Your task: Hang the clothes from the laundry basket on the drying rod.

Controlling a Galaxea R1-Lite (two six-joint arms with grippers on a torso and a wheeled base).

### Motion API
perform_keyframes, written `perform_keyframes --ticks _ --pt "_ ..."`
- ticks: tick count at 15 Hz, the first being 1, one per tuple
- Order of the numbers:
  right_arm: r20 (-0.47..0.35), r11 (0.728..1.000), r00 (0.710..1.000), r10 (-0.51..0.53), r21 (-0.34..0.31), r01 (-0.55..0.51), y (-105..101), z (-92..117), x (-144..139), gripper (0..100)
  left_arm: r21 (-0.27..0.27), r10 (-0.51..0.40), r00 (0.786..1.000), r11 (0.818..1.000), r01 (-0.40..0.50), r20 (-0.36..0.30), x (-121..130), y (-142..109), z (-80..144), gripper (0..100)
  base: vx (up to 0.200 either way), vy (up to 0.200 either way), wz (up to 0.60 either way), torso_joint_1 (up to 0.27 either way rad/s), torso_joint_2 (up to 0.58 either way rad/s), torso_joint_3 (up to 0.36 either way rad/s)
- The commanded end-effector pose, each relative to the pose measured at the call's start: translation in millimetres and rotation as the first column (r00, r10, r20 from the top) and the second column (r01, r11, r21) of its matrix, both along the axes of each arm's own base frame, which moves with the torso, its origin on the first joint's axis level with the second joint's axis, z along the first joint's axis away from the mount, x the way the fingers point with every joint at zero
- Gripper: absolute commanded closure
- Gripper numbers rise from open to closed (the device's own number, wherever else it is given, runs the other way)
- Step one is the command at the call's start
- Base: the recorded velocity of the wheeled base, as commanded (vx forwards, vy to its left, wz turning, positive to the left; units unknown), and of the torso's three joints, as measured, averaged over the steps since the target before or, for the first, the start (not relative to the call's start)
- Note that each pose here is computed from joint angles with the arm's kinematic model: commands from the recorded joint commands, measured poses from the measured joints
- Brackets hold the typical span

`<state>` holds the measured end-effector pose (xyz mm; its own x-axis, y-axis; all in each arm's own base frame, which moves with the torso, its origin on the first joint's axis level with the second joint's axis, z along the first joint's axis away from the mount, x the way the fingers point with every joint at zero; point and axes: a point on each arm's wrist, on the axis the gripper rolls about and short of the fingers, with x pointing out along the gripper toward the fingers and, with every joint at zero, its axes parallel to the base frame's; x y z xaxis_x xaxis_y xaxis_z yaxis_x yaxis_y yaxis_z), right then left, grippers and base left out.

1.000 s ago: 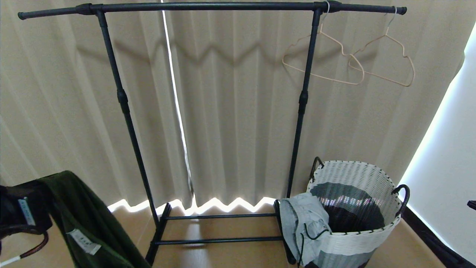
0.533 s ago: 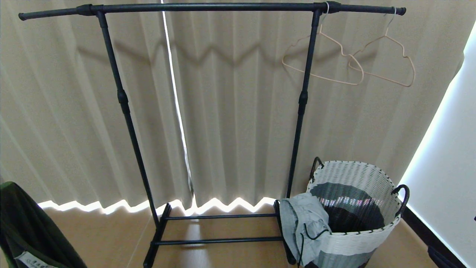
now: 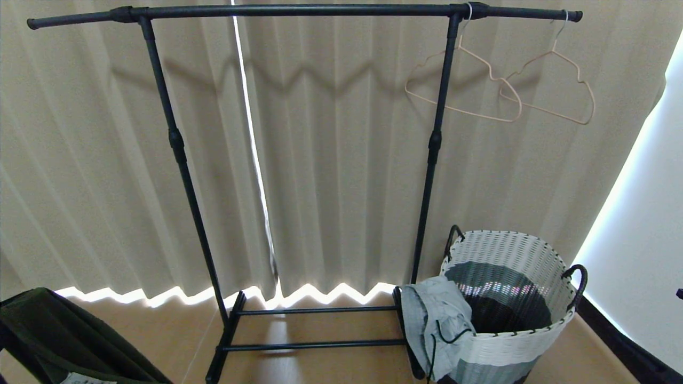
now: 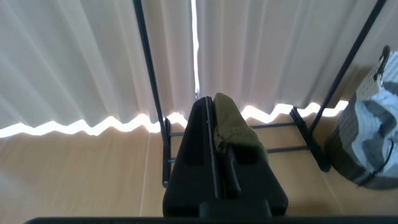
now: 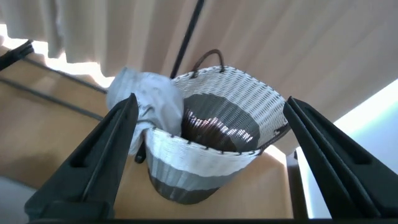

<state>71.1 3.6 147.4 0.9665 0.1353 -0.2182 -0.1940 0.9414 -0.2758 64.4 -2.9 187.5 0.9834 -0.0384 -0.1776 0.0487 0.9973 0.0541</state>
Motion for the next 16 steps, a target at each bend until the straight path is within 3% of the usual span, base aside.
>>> perform_keyframes --ticks 1,3,7,10,16 --pt "-0.046 0.998 0.997 -0.065 0.021 0.066 -3.0 4.7 14.5 0 0.006 -0.008 1.0 1.0 0.008 -0.028 1.0 -0.2 -6.7 100 0.0 0.0 0.0 0.0 0.0 0.0" --pt "-0.066 0.988 0.988 -0.142 0.055 0.146 -5.1 3.2 16.3 0 0.011 -0.01 0.999 1.0 0.011 -0.04 1.1 -0.3 -9.9 100 0.0 0.0 0.0 0.0 0.0 0.0" --pt "-0.097 0.982 0.984 -0.151 0.096 0.161 -5.0 -5.0 12.7 0 0.011 -0.01 0.999 1.0 0.011 -0.04 1.1 -0.3 -9.9 100 0.0 0.0 0.0 0.0 0.0 0.0" --pt "-0.129 0.982 0.98 -0.154 0.089 0.166 -4.9 -16.2 8.3 0 0.007 -0.028 0.999 1.0 0.029 -0.038 0.8 -0.7 -10.0 100 0.0 0.0 0.0 0.0 0.0 0.0" --pt "-0.112 0.982 0.982 -0.154 0.091 0.165 -4.9 -13.0 8.4 0 -0.003 -0.072 0.996 0.997 0.072 -0.045 0.6 -1.7 -13.1 100 0.0 0.0 0.0 0.0 0.0 0.0"
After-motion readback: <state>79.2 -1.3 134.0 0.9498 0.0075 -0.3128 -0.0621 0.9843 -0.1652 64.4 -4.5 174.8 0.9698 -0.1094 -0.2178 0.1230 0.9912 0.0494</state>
